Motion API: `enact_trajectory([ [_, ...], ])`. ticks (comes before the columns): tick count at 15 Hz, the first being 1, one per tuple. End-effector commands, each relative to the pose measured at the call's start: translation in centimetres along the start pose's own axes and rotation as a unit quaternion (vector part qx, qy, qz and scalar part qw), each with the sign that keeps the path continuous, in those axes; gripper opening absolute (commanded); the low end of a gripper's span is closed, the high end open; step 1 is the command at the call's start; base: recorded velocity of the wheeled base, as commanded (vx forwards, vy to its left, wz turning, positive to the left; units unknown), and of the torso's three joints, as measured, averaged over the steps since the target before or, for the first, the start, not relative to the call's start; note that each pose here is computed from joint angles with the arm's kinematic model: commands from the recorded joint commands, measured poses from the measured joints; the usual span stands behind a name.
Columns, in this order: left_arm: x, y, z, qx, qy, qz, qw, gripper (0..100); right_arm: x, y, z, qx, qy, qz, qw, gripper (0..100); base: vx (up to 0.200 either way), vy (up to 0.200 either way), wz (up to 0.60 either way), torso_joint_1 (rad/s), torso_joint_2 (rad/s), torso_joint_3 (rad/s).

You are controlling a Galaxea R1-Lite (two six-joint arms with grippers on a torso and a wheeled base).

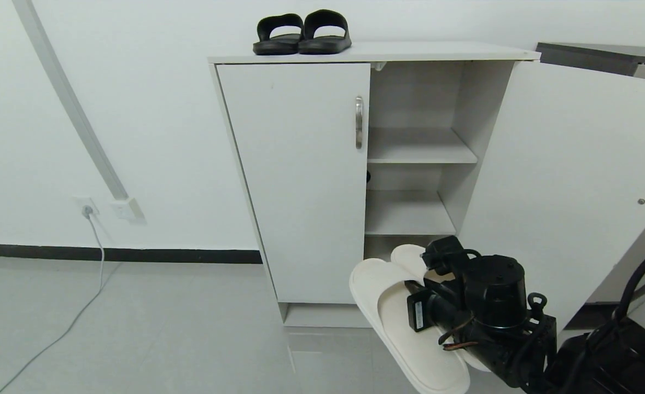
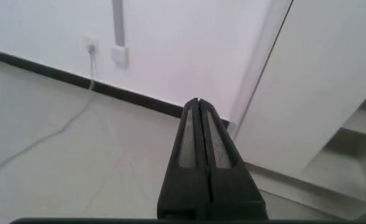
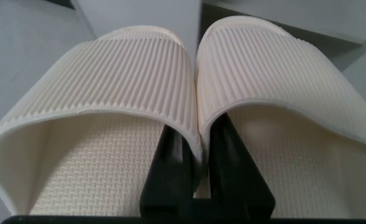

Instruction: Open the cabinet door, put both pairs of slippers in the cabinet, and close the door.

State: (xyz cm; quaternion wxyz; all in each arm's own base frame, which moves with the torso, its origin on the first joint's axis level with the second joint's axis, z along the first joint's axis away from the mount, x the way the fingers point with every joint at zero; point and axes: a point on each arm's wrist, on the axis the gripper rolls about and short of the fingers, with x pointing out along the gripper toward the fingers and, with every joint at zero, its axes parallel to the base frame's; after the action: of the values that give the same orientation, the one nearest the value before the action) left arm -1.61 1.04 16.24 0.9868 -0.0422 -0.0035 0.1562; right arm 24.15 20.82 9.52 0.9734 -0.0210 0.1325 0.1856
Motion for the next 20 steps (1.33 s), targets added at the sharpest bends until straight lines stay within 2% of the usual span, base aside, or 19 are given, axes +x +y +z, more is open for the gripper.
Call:
enact_trajectory([
  [1, -1.6, 1.0, -6.6, 0.015, -0.018, 0.045, 0.9987, 0, -0.2, -0.1, 0.2, 0.001, -0.004, 0.0, 1.0, 0, 0.0, 0.0, 0.0, 0.0, 0.0, 0.0],
  [3, -1.1, 0.9, -7.8, 0.015, -0.015, 0.044, 0.9988, 0, -0.4, 0.1, 0.3, 0.001, -0.005, 0.003, 1.0, 0, 0.0, 0.0, 0.0, 0.0, 0.0, 0.0],
  [4, -0.8, 0.7, -8.1, 0.01, -0.03, 0.011, 0.9994, 0, -0.4, 0.2, 0.2, 0.0, -0.005, 0.005, 1.0, 0, 0.0, 0.0, 0.0, 0.0, 0.0, 0.0],
  [5, -0.8, 0.4, -8.2, 0.012, -0.023, -0.043, 0.9988, 0, -0.4, 0.3, 0.2, 0.0, -0.004, 0.006, 1.0, 0, 0.0, 0.0, 0.0, 0.0, 0.0, 0.0],
  [7, -0.8, 0.2, -8.2, 0.016, -0.019, -0.094, 0.9953, 0, -0.5, 0.6, 0.1, -0.001, -0.003, 0.011, 1.0, 0, 0.0, 0.0, 0.0, 0.0, 0.0, 0.0],
  [8, -0.9, 0.1, -8.8, 0.022, 0.016, -0.137, 0.9902, 0, -0.6, 0.6, 0.0, -0.003, -0.001, 0.013, 1.0, 0, 0.0, 0.0, 0.0, 0.0, 0.0, 0.0],
  [9, -0.9, -0.1, -8.7, 0.015, 0.011, -0.167, 0.9857, 0, -0.7, 0.7, -0.1, -0.004, 0.0, 0.015, 1.0, 0, 0.0, 0.0, 0.0, 0.0, 0.0, 0.0],
  [11, -0.9, -0.1, -8.7, 0.021, 0.008, -0.167, 0.9858, 0, -0.4, 0.9, 0.1, -0.004, -0.003, 0.014, 1.0, 0, 0.0, 0.0, 0.0, 0.0, 0.0, 0.0],
  [13, -0.9, 0.0, -8.7, 0.001, 0.01, -0.156, 0.9877, 0, 1.2, 1.9, 0.6, -0.001, -0.013, -0.017, 1.0, 0, 0.0, 0.0, 0.0, 0.0, 0.0, 0.0],
  [15, -0.9, 0.0, -8.6, 0.001, 0.009, -0.157, 0.9876, 0, 3.0, 2.9, 1.2, 0.015, -0.023, -0.048, 0.998, 0, 0.0, 0.0, 0.0, 0.0, 0.0, 0.0],
  [16, -0.9, 0.0, -8.6, 0.001, 0.009, -0.156, 0.9877, 0, 3.4, 3.2, 1.3, 0.017, -0.014, -0.067, 0.998, 0, 0.0, 0.0, 0.0, 0.0, 0.0, 0.0],
  [19, -0.9, 0.0, -8.6, 0.002, 0.009, -0.157, 0.9876, 0, 4.0, 5.0, 3.3, 0.076, 0.028, -0.145, 0.986, 0, 0.0, 0.0, 0.0, 0.0, 0.0, 0.0],
  [20, -0.9, 0.0, -8.7, 0.002, 0.01, -0.157, 0.9876, 0, 3.9, 5.7, 3.4, 0.083, 0.035, -0.151, 0.984, 0, 0.0, 0.0, 0.0, 0.0, 0.0, 0.0],
])
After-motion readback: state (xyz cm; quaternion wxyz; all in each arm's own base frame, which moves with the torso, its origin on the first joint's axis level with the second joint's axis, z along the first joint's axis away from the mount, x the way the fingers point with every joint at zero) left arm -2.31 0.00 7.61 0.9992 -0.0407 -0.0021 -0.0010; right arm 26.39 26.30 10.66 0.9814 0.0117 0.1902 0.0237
